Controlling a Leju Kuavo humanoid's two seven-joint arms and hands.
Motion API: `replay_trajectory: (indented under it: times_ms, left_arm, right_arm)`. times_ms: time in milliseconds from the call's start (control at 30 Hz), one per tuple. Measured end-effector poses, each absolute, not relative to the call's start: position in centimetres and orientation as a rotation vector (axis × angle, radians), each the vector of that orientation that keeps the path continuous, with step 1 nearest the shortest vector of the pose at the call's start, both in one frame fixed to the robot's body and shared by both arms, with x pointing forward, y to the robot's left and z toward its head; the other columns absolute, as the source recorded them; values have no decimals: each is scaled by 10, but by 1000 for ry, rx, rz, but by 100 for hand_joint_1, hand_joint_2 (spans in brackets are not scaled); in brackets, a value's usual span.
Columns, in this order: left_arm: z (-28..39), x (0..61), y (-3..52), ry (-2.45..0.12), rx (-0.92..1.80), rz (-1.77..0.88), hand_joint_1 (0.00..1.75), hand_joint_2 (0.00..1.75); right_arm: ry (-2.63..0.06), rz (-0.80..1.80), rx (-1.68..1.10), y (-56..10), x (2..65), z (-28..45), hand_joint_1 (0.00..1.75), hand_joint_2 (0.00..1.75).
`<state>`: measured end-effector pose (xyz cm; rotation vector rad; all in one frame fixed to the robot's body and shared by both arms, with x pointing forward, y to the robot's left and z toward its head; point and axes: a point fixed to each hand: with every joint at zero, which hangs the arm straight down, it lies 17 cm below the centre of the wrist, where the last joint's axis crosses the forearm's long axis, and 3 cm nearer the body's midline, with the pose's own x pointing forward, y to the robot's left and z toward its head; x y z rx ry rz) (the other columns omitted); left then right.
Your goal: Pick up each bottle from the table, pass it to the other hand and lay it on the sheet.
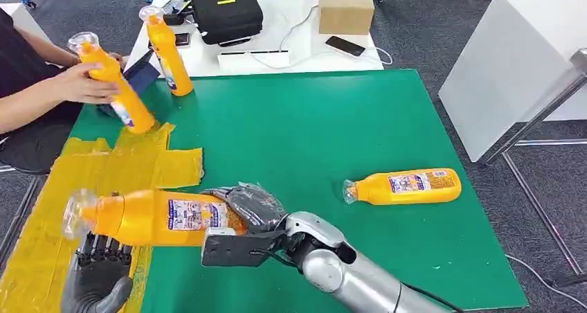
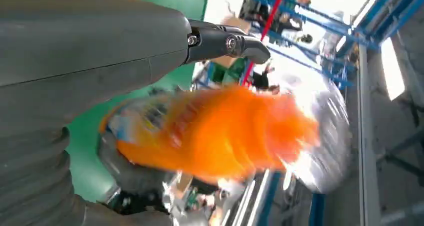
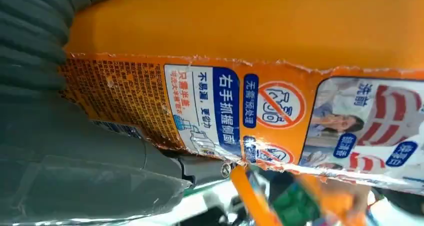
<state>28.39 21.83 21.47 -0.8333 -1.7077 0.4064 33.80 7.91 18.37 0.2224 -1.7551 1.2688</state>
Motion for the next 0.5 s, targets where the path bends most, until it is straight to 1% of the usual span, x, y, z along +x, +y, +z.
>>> replay_trajectory:
  times_ms: [333,500]
  left_arm:
    - [219,276,206,-1701,-875,363,0,175]
    - [222,271,205,-1706,-910,365,0,175]
  right_arm:
    - [-1714,1351,215,81,334,166,175,175]
    - [-1682,1409,257,84,325,159,175,175]
